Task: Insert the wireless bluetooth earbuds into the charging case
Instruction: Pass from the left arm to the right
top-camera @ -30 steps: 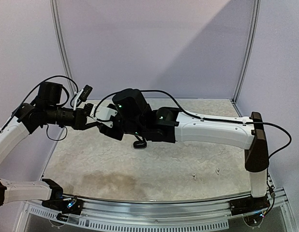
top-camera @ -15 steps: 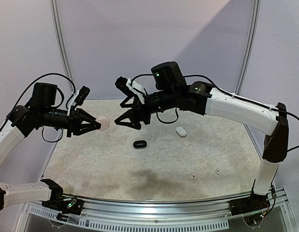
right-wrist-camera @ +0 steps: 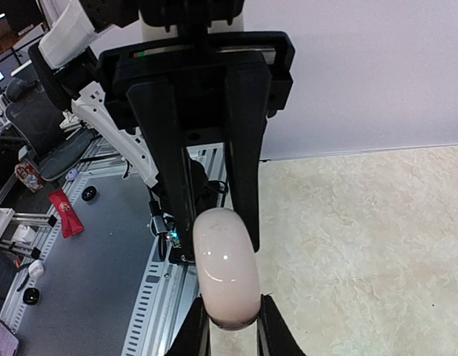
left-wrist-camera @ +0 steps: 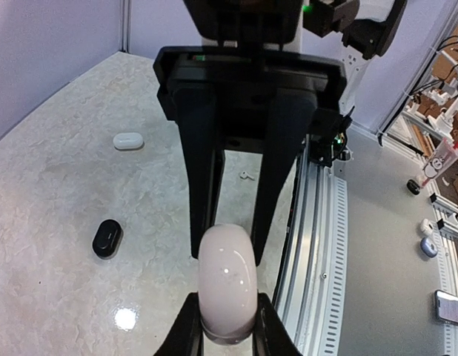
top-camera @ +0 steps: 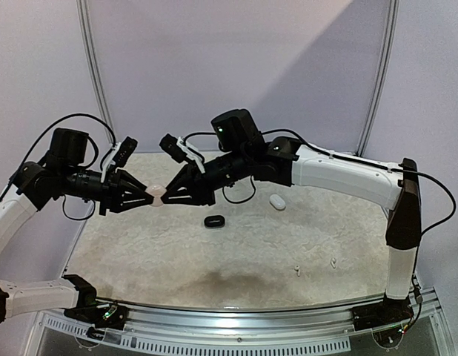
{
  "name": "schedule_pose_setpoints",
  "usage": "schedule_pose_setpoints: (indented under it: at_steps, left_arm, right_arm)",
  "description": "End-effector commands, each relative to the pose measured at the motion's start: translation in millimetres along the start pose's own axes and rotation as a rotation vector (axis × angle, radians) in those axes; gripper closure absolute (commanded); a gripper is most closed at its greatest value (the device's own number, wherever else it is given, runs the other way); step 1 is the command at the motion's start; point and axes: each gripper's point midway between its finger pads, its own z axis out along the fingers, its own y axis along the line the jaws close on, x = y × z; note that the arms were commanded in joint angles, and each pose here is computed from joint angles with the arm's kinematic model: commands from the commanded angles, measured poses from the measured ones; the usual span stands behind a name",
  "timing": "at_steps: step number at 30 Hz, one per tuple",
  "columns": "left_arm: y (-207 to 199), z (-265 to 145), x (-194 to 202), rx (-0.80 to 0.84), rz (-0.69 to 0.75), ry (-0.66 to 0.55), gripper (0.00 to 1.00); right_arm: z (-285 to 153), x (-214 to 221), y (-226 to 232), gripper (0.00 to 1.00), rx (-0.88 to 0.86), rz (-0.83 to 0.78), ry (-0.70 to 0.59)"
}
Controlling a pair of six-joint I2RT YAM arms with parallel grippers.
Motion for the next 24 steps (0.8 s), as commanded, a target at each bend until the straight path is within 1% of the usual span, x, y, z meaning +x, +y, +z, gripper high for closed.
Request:
schedule_pose_setpoints:
  at_steps: [1,4,6,7,9,10,11,13,15,18,20,22,24]
  left_arm:
    - [-8,-2,-6,0.020,0.031,-0.009,1.00]
    - [-10,-2,-5,0.023,0.031,-0.009,1.00]
    - [-11,-3,-5,0.029,0.028,-0.011,1.00]
    - [-12,-3,-5,0.030,0.022,-0.013,0.91]
    - [-13,-6,-5,0.021,0.017,-0.027,0.41]
    - [-13,-8,-5,0.009,0.020,-0.040,0.33]
    - [-13,-9,-1,0.004,0.027,-0.049,0.31]
    - [-14,-13,4,-0.003,0.065,-0.097,0.30]
    - [-14,-16,3,-0.014,0.100,-0.181,0.30]
    - [-14,-18,1,-0.023,0.134,-0.302,0.27]
    - [-14,-21,-7,-0.029,0.151,-0.387,0.25]
    - [-13,-18,-7,-0.016,0.155,-0.399,0.25]
    - [-13,-15,-8,0.013,0.161,-0.394,0.27]
  right_arm:
    - [1,-16,4,0.89,-0.036,0.005,-0.044]
    - [1,-16,4,1.00,-0.036,0.000,-0.043]
    - [1,-14,3,1.00,-0.026,-0.001,-0.038]
    - [0,-13,3,1.00,-0.021,-0.001,-0.035]
    - [-2,-11,1,1.00,0.004,-0.009,-0.028]
    - [-5,-11,0,1.00,0.019,-0.026,-0.025]
    - [-8,-13,1,1.00,0.028,-0.040,-0.028]
    - [-12,-16,2,1.00,0.040,-0.057,-0.038]
    - [-15,-20,4,1.00,0.043,-0.072,-0.052]
    - [-18,-23,7,1.00,0.039,-0.082,-0.063]
    - [-19,-22,8,1.00,0.036,-0.083,-0.063]
    - [-20,-21,10,1.00,0.030,-0.086,-0.060]
    - [-20,-20,12,1.00,0.025,-0.087,-0.059]
